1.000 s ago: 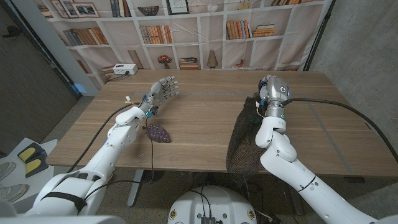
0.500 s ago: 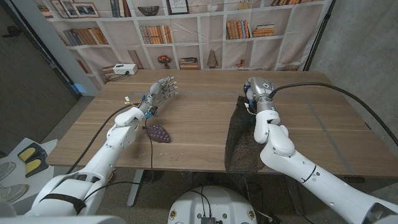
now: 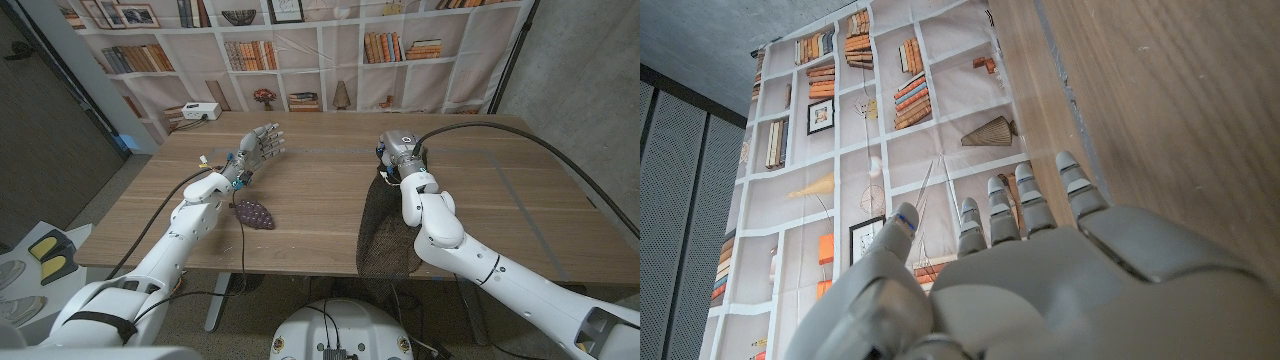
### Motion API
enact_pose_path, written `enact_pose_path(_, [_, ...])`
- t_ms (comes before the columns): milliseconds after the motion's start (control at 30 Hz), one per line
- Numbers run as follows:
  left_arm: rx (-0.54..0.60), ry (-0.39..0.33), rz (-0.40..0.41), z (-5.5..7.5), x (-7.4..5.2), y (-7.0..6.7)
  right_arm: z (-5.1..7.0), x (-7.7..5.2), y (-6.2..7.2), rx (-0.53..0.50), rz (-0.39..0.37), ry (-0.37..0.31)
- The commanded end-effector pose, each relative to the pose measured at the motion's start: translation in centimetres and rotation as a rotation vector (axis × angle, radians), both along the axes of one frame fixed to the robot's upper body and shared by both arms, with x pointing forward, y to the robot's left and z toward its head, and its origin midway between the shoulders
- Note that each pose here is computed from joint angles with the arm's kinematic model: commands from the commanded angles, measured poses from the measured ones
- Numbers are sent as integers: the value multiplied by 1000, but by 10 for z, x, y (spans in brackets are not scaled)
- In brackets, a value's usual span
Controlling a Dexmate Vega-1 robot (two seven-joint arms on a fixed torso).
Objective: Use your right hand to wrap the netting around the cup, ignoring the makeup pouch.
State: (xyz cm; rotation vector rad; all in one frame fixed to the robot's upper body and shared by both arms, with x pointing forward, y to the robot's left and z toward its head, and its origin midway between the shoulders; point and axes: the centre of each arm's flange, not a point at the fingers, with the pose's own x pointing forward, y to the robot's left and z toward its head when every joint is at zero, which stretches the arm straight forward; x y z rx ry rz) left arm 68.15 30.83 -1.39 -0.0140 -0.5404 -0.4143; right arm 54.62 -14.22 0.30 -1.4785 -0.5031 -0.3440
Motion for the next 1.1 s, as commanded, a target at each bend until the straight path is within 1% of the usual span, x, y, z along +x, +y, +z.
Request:
enact_pose_path(33, [-11, 4, 0, 0, 3, 2, -3, 14, 17, -75, 68, 165])
enact_pose_path(167, [-11, 8, 0, -1, 4, 3, -5, 17, 18, -39, 118, 219])
enact_pose_path(233, [-14, 8, 0, -2, 5, 3, -4, 19, 15, -5, 151, 260])
enact_pose_path(300, [-15, 10, 0, -2, 5, 3, -3, 20, 12, 33, 178, 282])
enact_pose_path(467, [-13, 12, -3, -3, 6, 2, 0, 15, 2, 122, 224, 269])
enact_pose_path(567, [-16, 12, -4, -3, 7, 2, 4, 10, -5, 175, 248, 243])
enact_pose_path(600, [-16, 11, -5, -3, 7, 1, 6, 6, -11, 213, 262, 230])
enact_pose_path(667, [-16, 11, -7, -3, 8, 1, 8, 1, -17, 257, 281, 214])
enact_pose_path(700, [-16, 11, -7, -3, 8, 1, 8, 1, -17, 258, 282, 214])
enact_pose_path(733, [-17, 10, -10, -3, 9, 0, 10, -4, -22, 287, 299, 203])
enact_pose_path(767, [-17, 10, -10, -3, 9, 0, 10, -4, -22, 288, 301, 203])
enact_pose_path(800, [-16, 10, -10, -3, 9, 0, 12, -11, -27, 306, 299, 189])
enact_pose_path(967, [-15, 7, -15, -3, 10, -1, 11, -27, -32, 313, 281, 179])
enact_pose_path(1100, [-11, 8, -20, -2, 10, -2, 8, -37, -30, 274, 271, 216])
